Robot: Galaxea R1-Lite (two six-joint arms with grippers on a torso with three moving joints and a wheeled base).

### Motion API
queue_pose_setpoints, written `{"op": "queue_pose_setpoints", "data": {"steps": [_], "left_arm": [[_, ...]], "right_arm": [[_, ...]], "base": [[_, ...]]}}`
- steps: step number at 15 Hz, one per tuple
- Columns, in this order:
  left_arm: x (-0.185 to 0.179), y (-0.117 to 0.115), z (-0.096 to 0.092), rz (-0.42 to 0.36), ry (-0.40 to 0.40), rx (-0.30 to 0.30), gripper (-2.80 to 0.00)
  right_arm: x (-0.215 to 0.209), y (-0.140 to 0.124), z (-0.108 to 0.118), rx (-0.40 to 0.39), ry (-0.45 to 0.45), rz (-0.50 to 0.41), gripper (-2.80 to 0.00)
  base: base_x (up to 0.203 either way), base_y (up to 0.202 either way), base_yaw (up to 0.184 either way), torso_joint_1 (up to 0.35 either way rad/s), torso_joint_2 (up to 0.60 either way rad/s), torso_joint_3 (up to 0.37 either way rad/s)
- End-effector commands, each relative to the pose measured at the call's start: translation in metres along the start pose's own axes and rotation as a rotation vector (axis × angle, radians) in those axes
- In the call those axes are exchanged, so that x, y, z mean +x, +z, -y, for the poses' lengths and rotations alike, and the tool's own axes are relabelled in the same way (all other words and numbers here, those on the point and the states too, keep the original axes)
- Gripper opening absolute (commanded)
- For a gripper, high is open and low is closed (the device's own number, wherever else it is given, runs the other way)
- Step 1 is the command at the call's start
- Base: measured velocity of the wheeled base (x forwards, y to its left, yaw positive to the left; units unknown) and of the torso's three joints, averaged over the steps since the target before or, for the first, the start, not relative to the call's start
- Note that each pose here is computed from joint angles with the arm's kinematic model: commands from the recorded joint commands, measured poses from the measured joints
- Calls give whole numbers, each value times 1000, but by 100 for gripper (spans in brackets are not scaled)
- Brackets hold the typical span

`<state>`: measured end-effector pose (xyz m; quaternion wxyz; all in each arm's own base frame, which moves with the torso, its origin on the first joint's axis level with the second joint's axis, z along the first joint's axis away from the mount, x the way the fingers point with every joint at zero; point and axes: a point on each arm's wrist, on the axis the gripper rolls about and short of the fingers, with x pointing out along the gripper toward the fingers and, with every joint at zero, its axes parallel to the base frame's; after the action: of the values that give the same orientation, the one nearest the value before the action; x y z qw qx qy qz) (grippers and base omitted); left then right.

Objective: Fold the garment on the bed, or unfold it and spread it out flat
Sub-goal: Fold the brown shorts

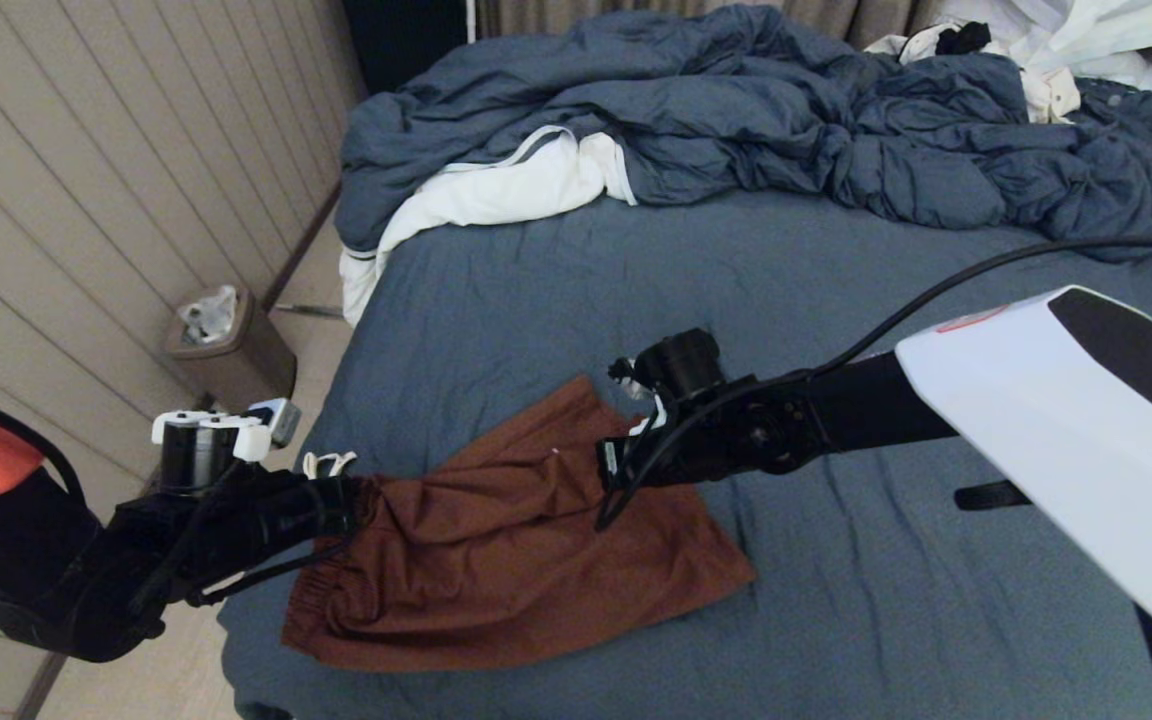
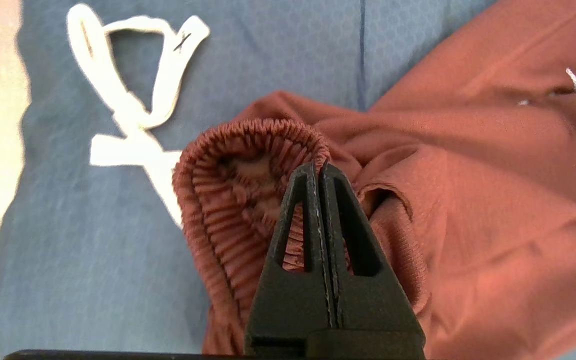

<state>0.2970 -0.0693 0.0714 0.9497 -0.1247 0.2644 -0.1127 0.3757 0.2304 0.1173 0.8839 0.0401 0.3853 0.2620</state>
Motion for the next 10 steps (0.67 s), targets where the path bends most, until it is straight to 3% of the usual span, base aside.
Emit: {"op": "queue_pose_setpoints", "data": {"steps": [1,5,10], "left_arm": [[-10,-1,1,10,-5,-2,-280],[-9,-6,0,2,-6,-2,-280],[-8,-7,0,-3,-7,-9,-280]], "right_arm": [[3,-2,-20,-30,36,-4,-280],[10,-13,-45,-72,76,-29,-280],[36,-28,-52,-83,80,-81,-280]], "base": [[0,0,0,0,0,0],[0,0,0,0,0,0],[0,0,0,0,0,0]]}}
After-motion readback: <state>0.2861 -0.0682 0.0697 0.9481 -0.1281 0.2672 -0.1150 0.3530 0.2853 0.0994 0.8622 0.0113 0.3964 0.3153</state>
